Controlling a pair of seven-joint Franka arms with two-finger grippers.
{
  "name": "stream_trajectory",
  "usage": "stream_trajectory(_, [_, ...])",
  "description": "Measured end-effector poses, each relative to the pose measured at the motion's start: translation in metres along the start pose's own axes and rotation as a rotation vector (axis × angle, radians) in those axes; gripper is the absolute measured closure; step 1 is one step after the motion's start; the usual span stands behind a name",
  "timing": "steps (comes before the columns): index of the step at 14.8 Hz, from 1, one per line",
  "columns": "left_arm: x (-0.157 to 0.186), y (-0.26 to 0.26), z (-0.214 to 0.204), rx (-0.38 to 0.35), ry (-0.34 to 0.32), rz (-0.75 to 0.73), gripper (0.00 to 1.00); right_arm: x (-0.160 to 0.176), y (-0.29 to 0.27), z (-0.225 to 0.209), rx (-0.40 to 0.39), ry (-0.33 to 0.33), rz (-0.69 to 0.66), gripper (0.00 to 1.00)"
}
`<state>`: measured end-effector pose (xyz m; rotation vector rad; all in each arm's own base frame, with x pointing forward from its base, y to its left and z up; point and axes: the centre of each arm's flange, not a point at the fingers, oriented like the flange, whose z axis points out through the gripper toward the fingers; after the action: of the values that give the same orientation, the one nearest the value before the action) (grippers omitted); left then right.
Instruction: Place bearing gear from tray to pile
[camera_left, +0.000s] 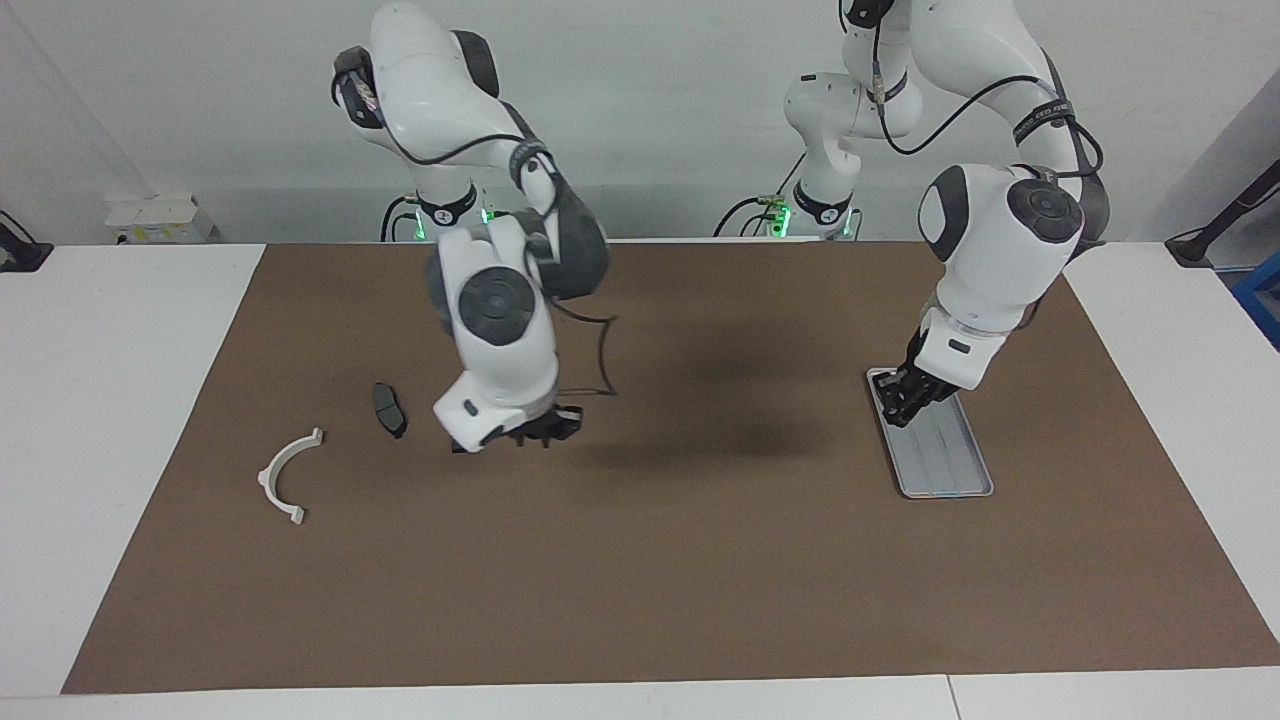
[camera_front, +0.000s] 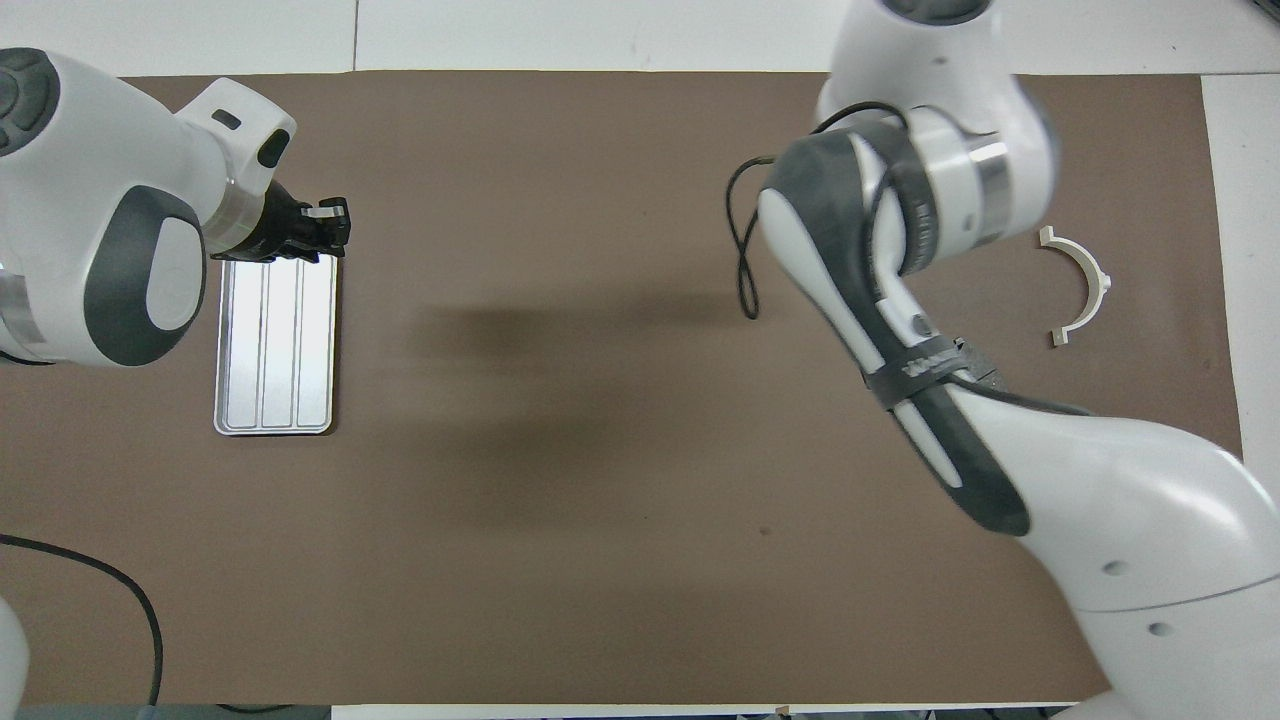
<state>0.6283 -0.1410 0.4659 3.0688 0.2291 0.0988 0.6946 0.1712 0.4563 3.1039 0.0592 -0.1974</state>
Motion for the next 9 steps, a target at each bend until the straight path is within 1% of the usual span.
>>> stream_trajectory(2, [-0.019,0.045,0.001,-0.005,0.004,-0.013,0.76,0.006,0.063,-0.013,-0.015,0.023,-0.115,0.69])
stream_trajectory(4, [-0.047,0.100,0.009,-0.003,-0.009,-0.024,0.76,0.017,0.101,0.000,-0.031,0.058,-0.179,0.69])
stream_trajectory(6, [-0.073,0.148,0.027,0.006,-0.020,-0.032,0.76,0.026,0.125,0.030,-0.042,0.095,-0.199,0.69])
stream_trajectory(9, [-0.099,0.202,0.065,0.028,-0.016,-0.040,0.76,0.027,0.151,0.095,-0.052,0.157,-0.205,0.69])
